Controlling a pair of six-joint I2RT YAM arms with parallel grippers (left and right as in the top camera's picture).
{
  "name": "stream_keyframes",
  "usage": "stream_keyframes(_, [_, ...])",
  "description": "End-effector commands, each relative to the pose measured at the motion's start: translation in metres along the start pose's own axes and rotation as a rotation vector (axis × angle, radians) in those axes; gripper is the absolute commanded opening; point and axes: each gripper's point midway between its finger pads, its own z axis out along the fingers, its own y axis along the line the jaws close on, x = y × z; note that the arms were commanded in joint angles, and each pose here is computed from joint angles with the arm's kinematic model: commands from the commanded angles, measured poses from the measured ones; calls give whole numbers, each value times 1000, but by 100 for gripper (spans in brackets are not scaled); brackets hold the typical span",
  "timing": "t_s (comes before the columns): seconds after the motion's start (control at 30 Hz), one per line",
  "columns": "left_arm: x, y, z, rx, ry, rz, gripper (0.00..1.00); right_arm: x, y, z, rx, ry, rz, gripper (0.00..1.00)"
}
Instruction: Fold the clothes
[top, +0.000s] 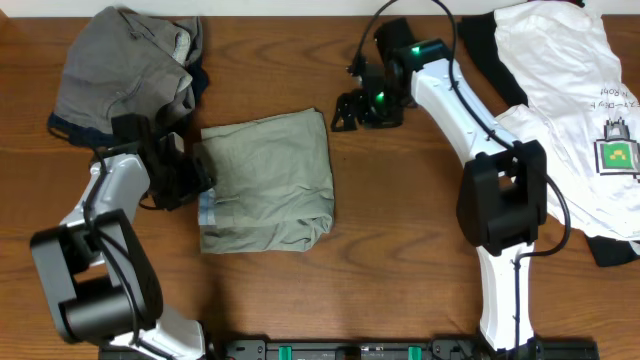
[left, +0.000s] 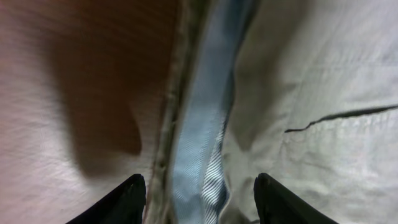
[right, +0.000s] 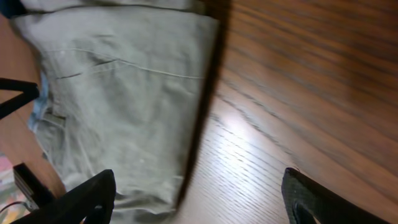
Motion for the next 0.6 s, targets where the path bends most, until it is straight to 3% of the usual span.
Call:
stream_keyframes(0.0, [13, -8, 15, 81, 67, 69, 58, -6, -8, -6, 7, -17, -14, 84])
stream_keyframes(0.57, [44, 30, 71, -2, 252, 12, 65, -3, -27, -17, 11, -9, 43, 84])
